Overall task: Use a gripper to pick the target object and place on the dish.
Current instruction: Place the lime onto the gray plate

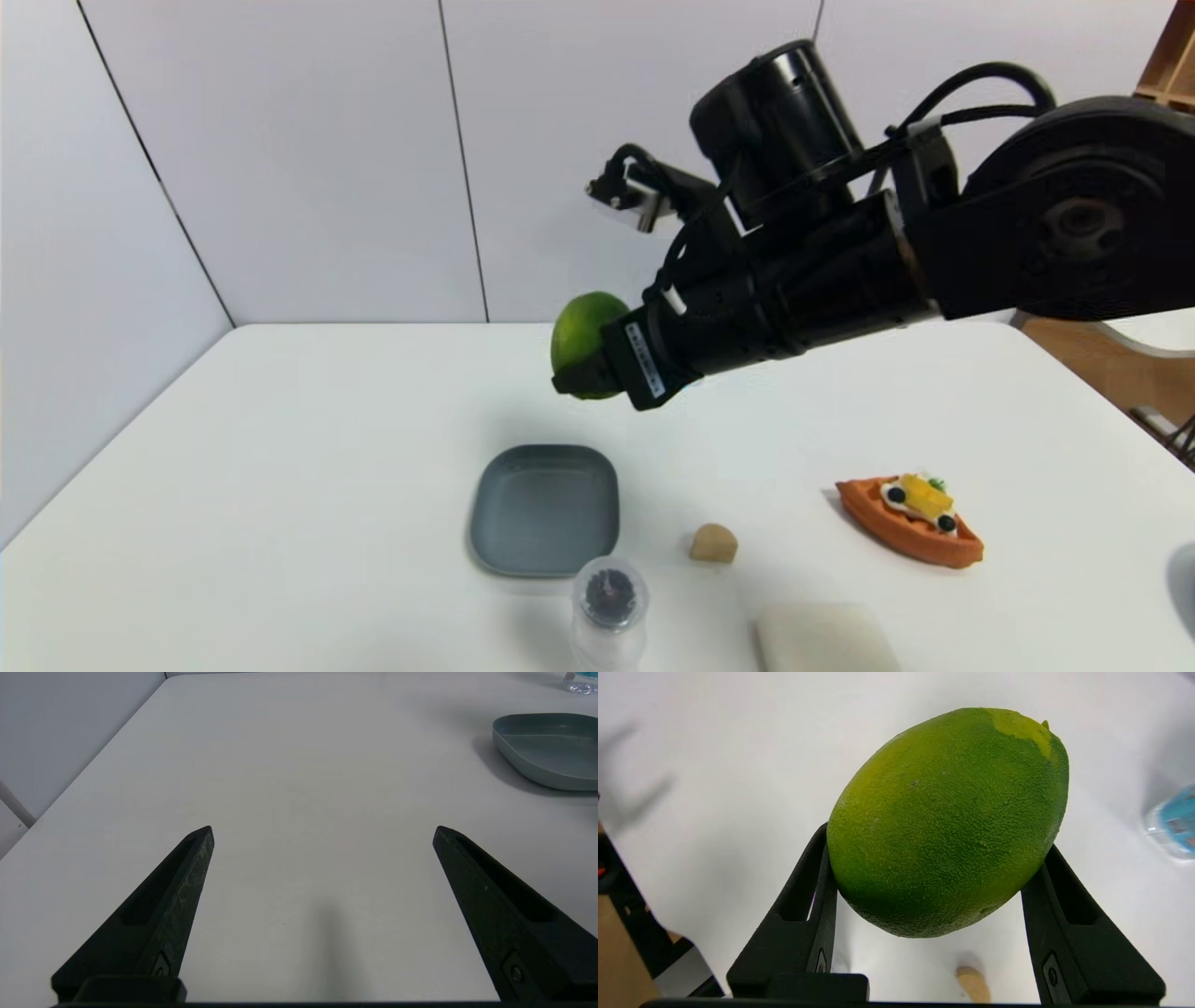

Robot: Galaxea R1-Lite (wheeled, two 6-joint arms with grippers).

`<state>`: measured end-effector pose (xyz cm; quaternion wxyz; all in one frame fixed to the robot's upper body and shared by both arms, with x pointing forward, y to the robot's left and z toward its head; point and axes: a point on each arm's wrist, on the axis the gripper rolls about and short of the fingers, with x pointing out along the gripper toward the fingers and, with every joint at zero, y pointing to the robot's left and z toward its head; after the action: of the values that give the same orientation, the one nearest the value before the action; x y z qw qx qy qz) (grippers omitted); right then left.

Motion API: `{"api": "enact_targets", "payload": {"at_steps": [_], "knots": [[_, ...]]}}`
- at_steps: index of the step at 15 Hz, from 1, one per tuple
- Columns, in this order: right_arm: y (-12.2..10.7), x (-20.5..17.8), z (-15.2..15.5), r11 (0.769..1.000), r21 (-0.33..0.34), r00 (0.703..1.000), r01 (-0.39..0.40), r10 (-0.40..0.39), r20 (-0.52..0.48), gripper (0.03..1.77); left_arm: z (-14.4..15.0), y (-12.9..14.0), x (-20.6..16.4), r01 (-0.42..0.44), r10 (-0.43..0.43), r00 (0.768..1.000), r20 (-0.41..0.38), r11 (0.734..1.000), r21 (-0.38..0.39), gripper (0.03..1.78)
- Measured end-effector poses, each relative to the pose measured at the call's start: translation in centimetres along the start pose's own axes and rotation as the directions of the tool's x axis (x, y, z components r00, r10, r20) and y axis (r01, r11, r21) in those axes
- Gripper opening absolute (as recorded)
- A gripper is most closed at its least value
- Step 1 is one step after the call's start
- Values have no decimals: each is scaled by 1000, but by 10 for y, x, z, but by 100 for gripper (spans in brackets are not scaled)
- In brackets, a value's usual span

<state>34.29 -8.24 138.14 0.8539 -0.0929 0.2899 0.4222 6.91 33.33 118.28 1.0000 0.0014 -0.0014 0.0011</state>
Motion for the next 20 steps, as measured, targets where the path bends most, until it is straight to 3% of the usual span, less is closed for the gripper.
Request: {"api": "enact_targets", "payload": {"at_steps": [10,17,20], "knots": [[32,67,-25,993,-30,981,-117,111,-162,108,0,0,0,-1,1,1000,0,1000,0,169],[24,110,-32,995,-7,973,-102,98,-208,108,0,0,0,0,0,1000,0,1000,0,169],[13,120,-40,997,16,953,-76,77,-294,108,0,0,0,0,0,1000,0,1000,0,169]]}}
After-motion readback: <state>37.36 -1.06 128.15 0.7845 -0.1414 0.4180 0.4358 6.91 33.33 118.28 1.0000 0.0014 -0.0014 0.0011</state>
